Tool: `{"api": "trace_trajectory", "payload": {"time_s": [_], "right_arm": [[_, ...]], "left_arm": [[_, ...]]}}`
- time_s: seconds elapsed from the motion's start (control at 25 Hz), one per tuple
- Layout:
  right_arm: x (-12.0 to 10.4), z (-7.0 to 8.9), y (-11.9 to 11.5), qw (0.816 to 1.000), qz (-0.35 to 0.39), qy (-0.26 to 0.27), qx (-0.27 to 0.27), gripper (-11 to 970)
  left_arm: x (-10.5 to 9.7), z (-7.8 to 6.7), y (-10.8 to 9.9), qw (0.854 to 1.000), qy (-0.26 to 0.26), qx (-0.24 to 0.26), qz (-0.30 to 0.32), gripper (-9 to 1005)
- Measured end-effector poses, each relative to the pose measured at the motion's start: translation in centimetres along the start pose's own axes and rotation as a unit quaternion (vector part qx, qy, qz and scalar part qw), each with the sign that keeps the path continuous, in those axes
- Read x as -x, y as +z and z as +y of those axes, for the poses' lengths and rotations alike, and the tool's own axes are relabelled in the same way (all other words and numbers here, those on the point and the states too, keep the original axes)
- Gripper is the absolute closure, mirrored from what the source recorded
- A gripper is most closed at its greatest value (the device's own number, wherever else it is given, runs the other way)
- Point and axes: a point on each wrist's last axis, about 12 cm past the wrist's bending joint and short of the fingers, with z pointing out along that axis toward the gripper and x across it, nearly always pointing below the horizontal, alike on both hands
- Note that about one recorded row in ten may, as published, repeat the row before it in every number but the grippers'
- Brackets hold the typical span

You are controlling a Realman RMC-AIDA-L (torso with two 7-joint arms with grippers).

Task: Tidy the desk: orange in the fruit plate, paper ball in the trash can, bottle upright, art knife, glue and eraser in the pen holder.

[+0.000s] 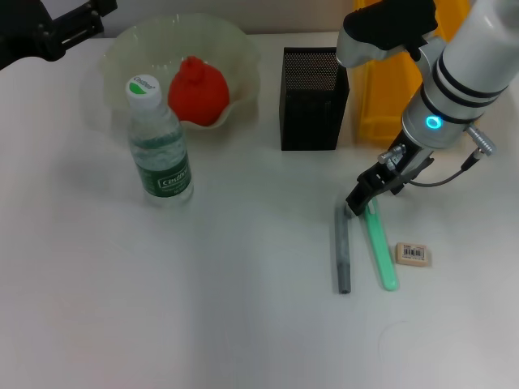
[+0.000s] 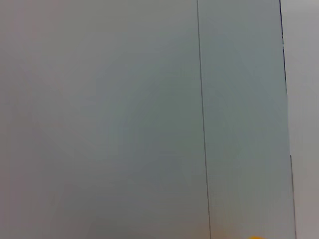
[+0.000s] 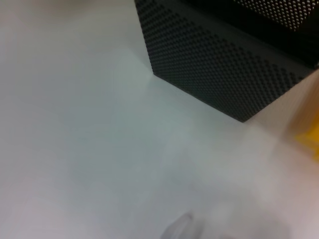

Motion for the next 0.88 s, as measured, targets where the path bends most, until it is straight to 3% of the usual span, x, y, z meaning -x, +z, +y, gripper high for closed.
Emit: {"api": "trace_trajectory", "payload": {"time_s": [0.16,0.36,0.88], "right_arm": [[0.06,0.07,-0.07,1.000,0.001,-0.001,0.000,243],[0.19,0.16,-0.18,1.000,0.001,-0.003,0.000,415],[-0.12,0.48,0.06,0.999,0.009,0.011,0.029,668]], "left_arm": [[0.05,0.02,0.05,1.000,0.000,0.000,-0.001,255],[0.09,0.02,0.08,1.000,0.000,0.000,-0.002,255],[0.06,0.01,0.07,1.000,-0.001,0.000,-0.002,255]]}}
